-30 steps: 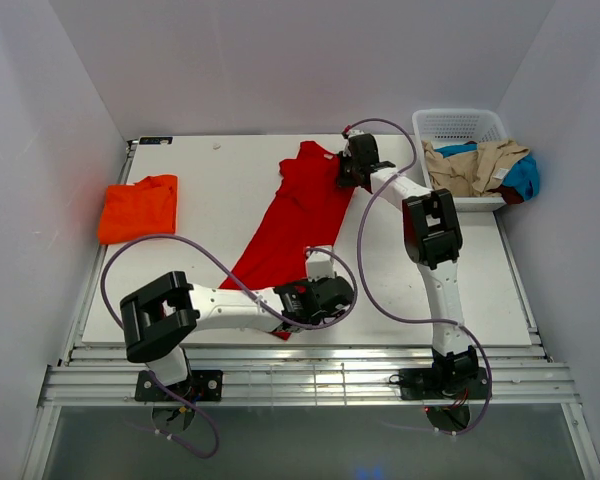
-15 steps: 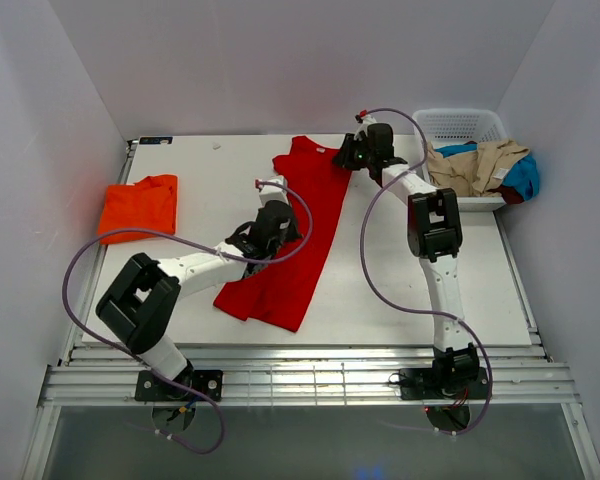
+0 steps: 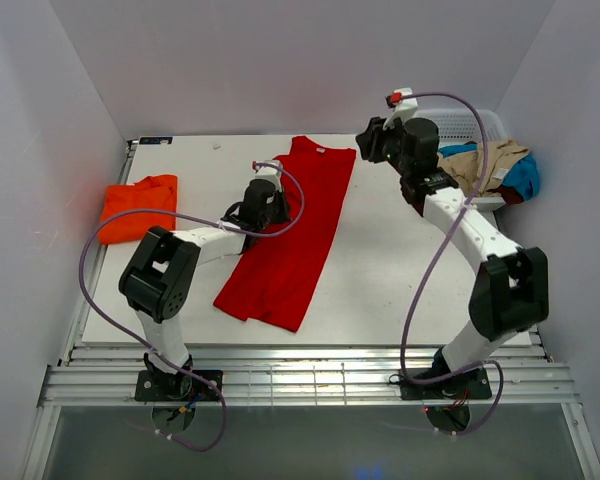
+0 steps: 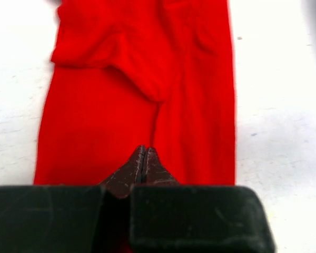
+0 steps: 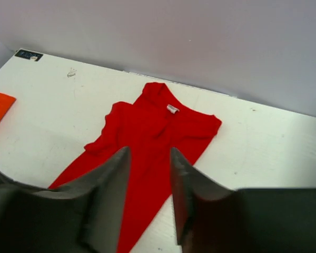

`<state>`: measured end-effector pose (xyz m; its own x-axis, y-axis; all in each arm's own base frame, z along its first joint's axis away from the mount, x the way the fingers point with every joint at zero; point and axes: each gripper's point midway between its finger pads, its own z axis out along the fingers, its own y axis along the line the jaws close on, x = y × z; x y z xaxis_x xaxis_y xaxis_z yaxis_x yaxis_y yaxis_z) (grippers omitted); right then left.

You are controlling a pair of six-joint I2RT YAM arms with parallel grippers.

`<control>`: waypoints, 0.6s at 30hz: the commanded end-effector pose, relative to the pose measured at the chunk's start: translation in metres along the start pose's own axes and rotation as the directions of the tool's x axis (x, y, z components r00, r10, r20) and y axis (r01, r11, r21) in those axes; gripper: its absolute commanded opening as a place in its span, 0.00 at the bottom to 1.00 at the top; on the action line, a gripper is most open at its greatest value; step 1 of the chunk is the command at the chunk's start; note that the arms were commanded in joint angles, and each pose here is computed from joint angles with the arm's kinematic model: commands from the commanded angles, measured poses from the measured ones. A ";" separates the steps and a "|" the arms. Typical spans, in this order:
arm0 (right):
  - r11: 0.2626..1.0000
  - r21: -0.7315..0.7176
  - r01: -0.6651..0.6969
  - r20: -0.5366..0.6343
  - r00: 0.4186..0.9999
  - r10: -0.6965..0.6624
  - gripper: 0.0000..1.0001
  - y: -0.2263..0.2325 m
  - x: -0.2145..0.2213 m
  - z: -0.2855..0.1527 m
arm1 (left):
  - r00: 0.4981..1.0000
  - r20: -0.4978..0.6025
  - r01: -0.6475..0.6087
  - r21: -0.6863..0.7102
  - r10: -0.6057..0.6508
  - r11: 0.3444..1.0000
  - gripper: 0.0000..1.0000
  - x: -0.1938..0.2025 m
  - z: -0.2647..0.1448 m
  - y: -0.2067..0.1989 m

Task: Fold and stack the t-shirts
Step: Rotate the tshirt 90 degrees

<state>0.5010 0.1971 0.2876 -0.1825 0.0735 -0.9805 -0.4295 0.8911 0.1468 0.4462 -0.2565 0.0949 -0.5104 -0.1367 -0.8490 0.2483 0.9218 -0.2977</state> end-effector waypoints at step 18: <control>0.967 0.254 0.029 -0.368 0.927 0.069 0.08 0.032 0.188 -0.169 | 1.000 -0.029 0.022 0.528 -0.008 0.849 0.00 0.000 0.014 -0.100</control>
<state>0.3122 0.1726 0.1242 -0.5362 -0.0971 -0.8385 -0.2636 0.9629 0.0570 0.4394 -0.3346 0.1110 -0.5201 -0.1477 -0.8412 0.5638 0.6804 -0.4681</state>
